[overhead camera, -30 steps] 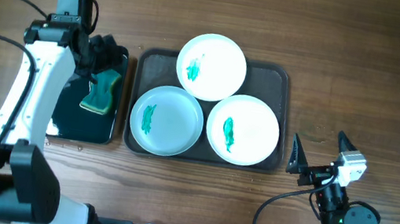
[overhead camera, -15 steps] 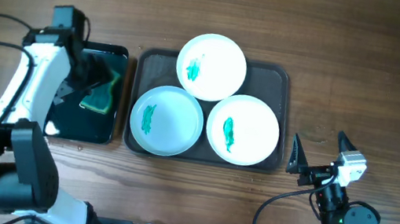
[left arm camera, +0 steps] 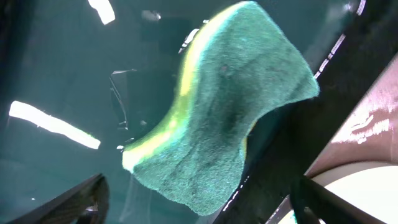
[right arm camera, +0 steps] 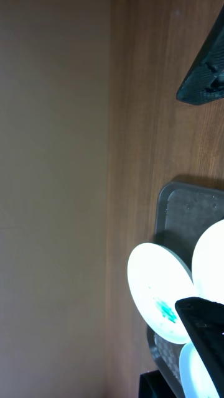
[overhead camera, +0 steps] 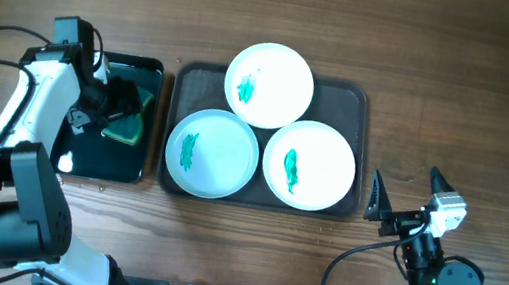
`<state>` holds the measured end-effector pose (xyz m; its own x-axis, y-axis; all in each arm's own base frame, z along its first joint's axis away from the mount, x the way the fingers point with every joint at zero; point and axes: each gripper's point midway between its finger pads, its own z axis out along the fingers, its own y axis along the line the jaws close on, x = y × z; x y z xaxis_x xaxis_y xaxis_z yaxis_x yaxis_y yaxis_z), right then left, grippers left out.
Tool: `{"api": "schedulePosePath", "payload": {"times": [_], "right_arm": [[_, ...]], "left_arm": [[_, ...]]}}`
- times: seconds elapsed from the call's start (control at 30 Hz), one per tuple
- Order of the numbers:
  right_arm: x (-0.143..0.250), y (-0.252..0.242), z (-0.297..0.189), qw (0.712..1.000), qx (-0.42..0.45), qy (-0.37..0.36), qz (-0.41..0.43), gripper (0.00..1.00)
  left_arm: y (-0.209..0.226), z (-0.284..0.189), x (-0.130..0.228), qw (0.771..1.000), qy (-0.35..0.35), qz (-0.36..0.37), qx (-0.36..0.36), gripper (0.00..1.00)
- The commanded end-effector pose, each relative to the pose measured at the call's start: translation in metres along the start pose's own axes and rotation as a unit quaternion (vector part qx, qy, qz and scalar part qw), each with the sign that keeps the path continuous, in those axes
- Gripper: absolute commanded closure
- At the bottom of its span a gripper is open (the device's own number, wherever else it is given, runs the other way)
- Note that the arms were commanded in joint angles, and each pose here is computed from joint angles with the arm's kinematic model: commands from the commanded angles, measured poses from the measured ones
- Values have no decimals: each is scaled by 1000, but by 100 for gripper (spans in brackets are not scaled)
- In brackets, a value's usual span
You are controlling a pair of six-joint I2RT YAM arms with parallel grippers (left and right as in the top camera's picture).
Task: Clean dirty plates on tray and stack at the side
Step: 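Reach the left gripper into the black water tray and grasp the sponge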
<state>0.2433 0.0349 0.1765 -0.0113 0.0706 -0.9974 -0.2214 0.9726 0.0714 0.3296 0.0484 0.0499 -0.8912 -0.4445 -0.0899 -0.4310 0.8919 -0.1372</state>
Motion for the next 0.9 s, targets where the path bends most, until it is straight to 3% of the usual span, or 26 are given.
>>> {"api": "schedulePosePath", "payload": {"times": [0.0, 0.4, 0.67, 0.8, 0.87], "right_arm": [[-1, 3, 0, 1000, -9, -2, -10, 0], [-1, 3, 0, 1000, -9, -2, -10, 0], [-1, 3, 0, 1000, -9, -2, -10, 0], [-1, 3, 0, 1000, -9, -2, -10, 0], [-1, 3, 0, 1000, -9, -2, -10, 0]], "left_arm": [[4, 9, 3, 999, 4, 31, -14, 16], [9, 26, 13, 1000, 6, 14, -18, 19], [11, 34, 18, 1000, 4, 14, -15, 15], [5, 34, 20, 1000, 9, 14, 1, 17], [4, 34, 14, 1000, -2, 15, 4, 23]]}}
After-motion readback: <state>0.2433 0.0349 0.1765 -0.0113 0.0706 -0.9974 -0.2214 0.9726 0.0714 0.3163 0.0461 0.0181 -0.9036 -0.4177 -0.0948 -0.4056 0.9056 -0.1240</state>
